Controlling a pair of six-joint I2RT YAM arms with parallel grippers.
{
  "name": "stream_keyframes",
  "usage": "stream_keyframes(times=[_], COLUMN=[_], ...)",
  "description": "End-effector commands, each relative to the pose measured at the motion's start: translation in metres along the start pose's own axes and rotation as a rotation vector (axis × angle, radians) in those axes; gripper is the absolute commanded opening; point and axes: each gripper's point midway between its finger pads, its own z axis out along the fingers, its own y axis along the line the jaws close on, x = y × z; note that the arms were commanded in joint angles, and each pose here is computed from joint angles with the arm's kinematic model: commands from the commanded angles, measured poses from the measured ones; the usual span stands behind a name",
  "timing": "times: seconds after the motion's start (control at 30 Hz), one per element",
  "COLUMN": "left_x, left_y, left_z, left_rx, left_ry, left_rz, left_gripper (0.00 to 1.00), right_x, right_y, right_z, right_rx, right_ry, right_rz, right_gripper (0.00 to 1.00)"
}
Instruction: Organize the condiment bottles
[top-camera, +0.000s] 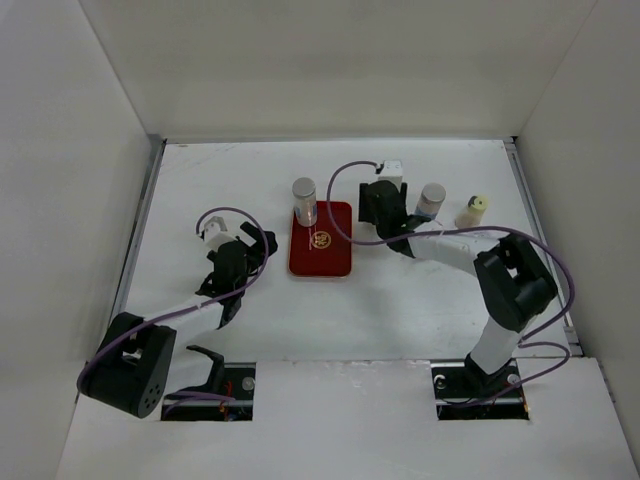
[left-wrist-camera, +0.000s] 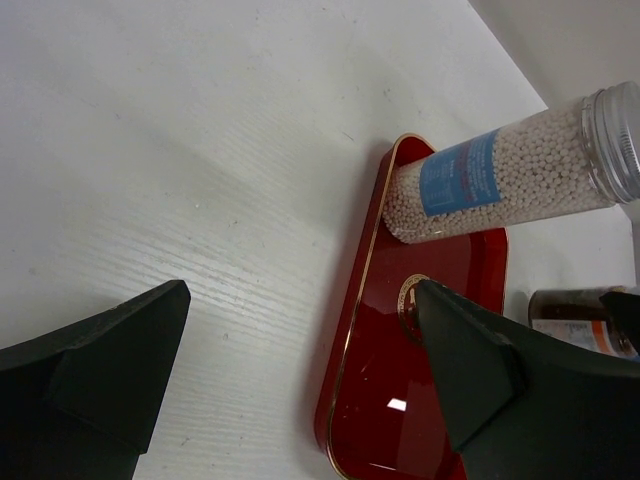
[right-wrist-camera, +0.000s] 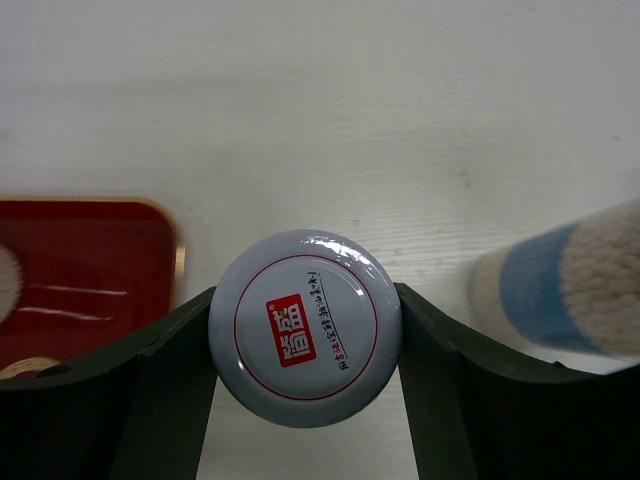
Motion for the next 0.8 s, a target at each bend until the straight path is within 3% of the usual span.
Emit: stream_keyframes(times=[0.0, 0.23, 0.5, 0.77], left_x=[-0.006, -0.009, -0.010, -0.007], left_y=[-0.014, -0.012, -0.011, -0.011], left_z=[0.001, -0.001, 0.000, 0.001], left_rx=[0.052, 0.051, 0.046, 0.048], left_ry=[-0.018, -0.028, -0.032, -0.020], left_rz=[-0.025, -0.032, -0.034, -0.032], left_gripper=[1.00, 1.00, 1.00, 1.00], right_x=[-0.088, -0.076, -0.067, -0.083], right_y=[0.065, 0.134, 0.149, 0.141], right_z=[-0.036, -0.025, -0.004, -0.023], right_rx=[-0.191, -0.328, -0.325, -0.336], right_ry=[-0.245, -0.201, -0.187, -0.210], right_rz=[0.106, 0.100, 0.088, 0.114], right_gripper=[0.49, 0.51, 0.52, 0.82])
